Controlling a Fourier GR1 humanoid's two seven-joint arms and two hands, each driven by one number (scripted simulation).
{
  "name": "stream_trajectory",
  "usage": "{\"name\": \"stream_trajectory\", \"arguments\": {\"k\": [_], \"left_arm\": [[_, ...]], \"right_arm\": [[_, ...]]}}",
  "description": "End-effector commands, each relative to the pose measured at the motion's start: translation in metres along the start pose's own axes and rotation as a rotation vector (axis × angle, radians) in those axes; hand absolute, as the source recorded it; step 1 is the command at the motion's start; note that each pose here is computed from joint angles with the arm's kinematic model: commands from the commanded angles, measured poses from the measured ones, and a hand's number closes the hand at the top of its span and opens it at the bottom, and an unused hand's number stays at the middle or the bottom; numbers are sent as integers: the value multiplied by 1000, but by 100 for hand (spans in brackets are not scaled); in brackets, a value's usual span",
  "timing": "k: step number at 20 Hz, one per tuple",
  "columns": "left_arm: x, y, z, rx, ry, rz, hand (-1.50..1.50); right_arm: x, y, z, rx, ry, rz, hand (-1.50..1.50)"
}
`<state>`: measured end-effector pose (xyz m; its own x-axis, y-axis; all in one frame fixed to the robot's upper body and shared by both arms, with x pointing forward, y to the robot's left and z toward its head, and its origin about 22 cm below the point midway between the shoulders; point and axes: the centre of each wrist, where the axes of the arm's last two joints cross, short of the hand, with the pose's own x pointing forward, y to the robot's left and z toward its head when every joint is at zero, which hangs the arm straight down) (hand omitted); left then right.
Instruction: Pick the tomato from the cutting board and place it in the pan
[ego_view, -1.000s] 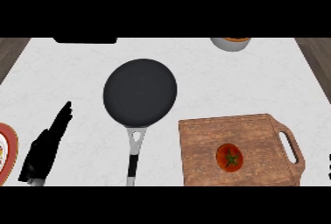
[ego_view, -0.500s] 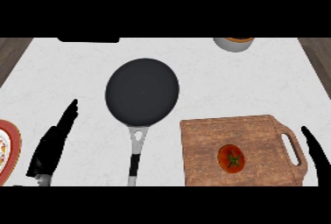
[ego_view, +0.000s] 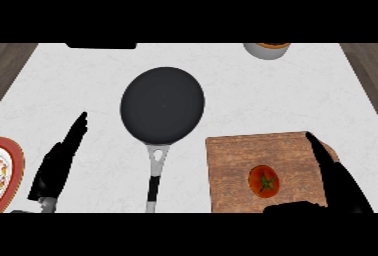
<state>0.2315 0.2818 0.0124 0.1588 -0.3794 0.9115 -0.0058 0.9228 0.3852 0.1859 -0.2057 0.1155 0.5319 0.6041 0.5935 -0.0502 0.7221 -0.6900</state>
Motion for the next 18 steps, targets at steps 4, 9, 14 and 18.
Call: {"name": "stream_trajectory", "arguments": {"k": [4,9,14,18], "left_arm": [[4,-11,10,3,6,3,0],[-12,4,0,21,14,-8,0],[1,8,0,15,5,-3,0],[-8,-1,5,0,18,18,0]], "right_arm": [[27,9,-5,93,210,111,-150],[31,28,-13,134,219,140,-150],[27,36,-25,149,291,184,-150],[33,46,-39,145,325,185,-150]]}}
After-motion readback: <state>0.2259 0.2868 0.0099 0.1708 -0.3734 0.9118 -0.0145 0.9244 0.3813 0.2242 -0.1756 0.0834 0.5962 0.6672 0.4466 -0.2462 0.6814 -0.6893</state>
